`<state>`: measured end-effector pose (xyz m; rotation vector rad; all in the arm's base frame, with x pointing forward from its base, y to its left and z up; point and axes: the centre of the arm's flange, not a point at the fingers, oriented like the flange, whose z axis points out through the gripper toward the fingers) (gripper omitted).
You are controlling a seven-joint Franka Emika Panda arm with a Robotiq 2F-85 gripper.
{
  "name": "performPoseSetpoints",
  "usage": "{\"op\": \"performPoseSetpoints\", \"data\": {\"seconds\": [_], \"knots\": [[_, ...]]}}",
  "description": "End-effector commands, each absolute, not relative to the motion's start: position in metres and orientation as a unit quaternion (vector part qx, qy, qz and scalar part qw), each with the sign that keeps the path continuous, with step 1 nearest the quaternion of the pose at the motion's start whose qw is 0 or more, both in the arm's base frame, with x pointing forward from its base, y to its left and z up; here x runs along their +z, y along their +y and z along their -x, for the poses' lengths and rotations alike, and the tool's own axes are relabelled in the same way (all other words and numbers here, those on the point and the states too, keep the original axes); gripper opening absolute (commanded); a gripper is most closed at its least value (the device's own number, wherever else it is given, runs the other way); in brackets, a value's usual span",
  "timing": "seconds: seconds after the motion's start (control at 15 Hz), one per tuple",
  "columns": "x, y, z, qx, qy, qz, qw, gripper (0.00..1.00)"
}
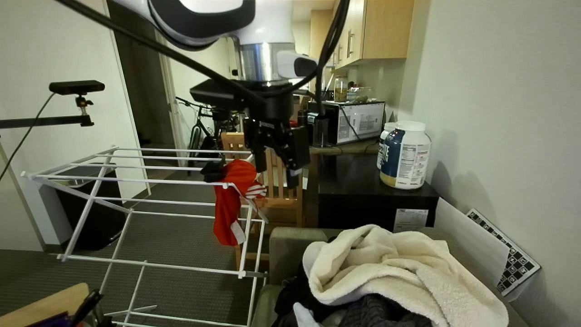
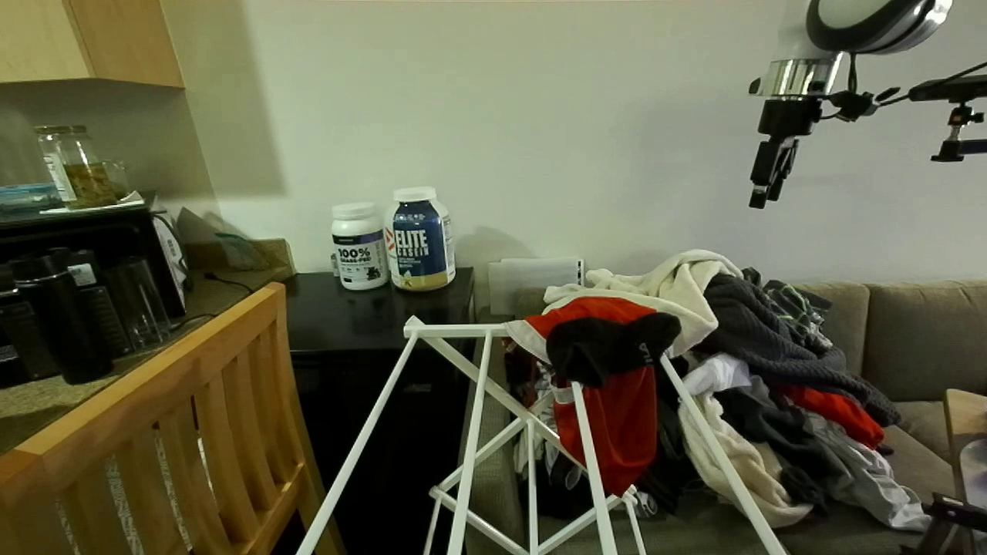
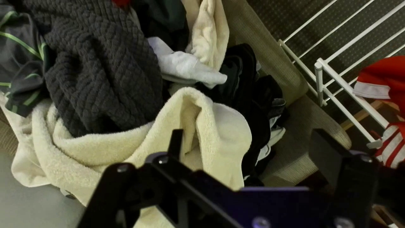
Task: Put the black sock on the orange cloth on the white rack
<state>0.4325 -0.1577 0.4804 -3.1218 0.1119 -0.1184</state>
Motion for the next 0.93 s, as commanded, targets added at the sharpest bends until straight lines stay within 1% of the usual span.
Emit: {"op": "performPoseSetpoints", "data": {"seconds": [0.0,0.47,0.8,0.87], "knots": [[0.482,-0.153,-0.381,-0.034,0.035,0.999,0.004,1.00],[0.471,-0.143,-0.345,-0.049,0.022,0.998,0.022,1.00],[0.465,-0.145,-0.335,-0.054,0.009,0.998,0.036,1.00],[0.469,-0.145,-0.345,-0.047,0.025,0.998,0.033,1.00]]}}
